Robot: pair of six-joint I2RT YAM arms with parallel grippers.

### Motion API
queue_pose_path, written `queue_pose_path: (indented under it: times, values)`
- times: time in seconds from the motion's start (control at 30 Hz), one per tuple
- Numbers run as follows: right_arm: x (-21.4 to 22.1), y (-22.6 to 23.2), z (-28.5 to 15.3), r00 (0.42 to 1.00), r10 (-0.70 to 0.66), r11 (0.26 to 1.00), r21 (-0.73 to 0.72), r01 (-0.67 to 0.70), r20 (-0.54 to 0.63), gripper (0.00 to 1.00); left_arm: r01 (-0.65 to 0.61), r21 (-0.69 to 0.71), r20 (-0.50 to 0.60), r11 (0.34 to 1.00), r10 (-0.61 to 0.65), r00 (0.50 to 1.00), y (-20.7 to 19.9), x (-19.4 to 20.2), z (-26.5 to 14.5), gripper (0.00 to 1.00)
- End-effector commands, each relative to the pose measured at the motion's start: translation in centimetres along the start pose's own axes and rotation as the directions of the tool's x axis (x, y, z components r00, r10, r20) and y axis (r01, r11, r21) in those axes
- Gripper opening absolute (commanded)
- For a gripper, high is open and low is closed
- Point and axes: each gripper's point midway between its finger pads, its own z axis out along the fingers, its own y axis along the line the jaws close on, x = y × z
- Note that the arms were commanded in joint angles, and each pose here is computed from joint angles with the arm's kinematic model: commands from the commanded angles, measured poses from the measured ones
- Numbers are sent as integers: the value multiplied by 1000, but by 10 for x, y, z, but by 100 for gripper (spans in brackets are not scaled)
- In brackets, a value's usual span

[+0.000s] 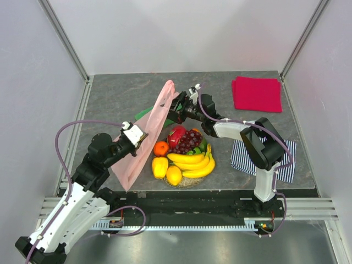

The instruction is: Place the fruits into the plastic bag

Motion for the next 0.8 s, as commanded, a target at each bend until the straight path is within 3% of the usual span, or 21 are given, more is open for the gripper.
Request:
queue_pose_path:
  times: [0.0, 0.2, 0.6, 0.73, 0.77]
  values:
    - [0, 23, -2, 1000, -23, 998, -51, 24, 19, 77, -33, 25, 49, 999, 32, 998, -2, -11, 4, 2]
    - [6, 37, -1, 1000, 23, 992, -122, -25, -12, 73, -35, 43, 54, 998, 32, 998, -5, -12, 4, 2]
    - [27, 55, -3, 988, 143, 966, -209, -152, -59, 82, -39, 65, 32, 997, 37, 999, -8, -5, 9, 2]
    - [36, 52, -1, 985, 153, 964, -209, -166, -77, 73, -39, 77, 29, 996, 36, 999, -11, -3, 10, 2]
    - [36, 55, 0, 986, 147, 961, -225, -161, -79, 63, -38, 85, 29, 996, 36, 999, -12, -3, 11, 2]
